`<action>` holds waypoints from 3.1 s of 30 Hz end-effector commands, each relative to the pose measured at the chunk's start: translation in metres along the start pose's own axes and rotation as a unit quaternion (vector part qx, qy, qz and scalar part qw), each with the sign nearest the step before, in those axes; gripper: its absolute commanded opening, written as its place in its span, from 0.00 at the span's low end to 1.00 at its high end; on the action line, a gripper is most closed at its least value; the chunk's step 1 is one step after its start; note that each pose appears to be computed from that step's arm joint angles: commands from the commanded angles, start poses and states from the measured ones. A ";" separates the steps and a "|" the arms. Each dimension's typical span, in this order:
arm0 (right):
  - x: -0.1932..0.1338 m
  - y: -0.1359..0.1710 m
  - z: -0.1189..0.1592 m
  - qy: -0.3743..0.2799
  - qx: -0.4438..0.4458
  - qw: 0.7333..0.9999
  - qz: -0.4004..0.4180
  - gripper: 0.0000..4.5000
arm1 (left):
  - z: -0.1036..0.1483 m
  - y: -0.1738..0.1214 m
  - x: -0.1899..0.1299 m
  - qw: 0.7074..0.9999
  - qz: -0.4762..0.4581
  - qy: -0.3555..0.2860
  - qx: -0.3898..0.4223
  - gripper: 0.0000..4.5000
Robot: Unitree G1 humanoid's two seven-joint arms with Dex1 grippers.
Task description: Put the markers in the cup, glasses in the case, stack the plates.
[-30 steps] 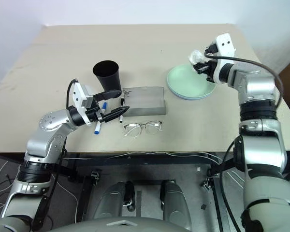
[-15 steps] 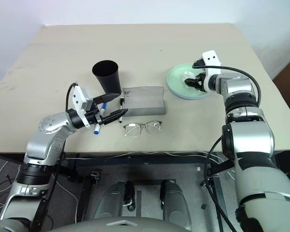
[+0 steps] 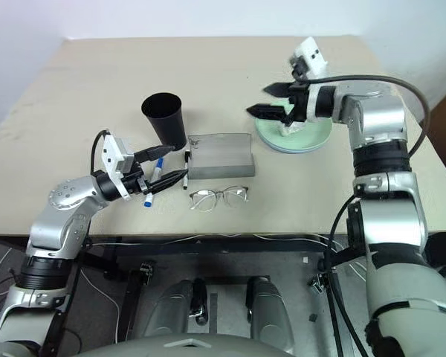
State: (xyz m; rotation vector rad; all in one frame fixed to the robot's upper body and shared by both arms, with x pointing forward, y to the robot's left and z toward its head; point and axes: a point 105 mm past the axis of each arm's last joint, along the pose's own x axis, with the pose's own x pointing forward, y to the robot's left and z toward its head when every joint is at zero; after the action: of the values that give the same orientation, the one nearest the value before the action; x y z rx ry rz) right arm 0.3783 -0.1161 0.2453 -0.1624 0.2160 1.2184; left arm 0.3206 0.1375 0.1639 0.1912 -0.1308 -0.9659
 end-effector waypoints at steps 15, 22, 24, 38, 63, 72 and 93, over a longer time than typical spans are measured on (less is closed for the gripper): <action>0.061 0.068 -0.038 0.240 0.029 0.940 0.240 0.99 | 0.006 0.007 -0.010 0.999 0.017 -0.006 0.026 0.83; 0.075 0.062 -0.055 0.277 0.023 0.931 0.238 0.99 | 0.002 0.000 -0.016 1.000 0.007 -0.004 0.016 0.83; 0.078 0.063 -0.058 0.284 0.024 0.928 0.241 0.99 | 0.000 0.000 -0.018 1.000 0.007 -0.004 0.013 0.83; 0.082 0.065 -0.070 0.317 0.000 0.914 0.253 0.79 | 0.004 -0.009 -0.021 1.000 -0.014 -0.009 0.010 0.83; 0.075 0.057 -0.059 0.305 -0.017 0.922 0.236 0.01 | 0.007 -0.010 -0.015 1.000 -0.025 -0.004 0.009 0.83; 0.058 0.052 -0.002 0.216 -0.007 0.949 0.229 0.01 | 0.018 -0.005 -0.014 0.999 -0.018 -0.026 -0.001 0.83; 0.094 0.006 -0.021 0.213 -0.185 0.953 0.114 0.01 | 0.037 -0.007 -0.029 1.000 0.024 -0.015 0.010 0.83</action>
State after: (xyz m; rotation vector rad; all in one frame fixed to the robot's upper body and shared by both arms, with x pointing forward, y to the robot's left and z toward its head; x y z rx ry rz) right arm 0.4006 -0.0351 0.1979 -0.7335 0.4170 1.4461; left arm 0.2966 0.1518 0.1823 0.1648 -0.1210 -0.9326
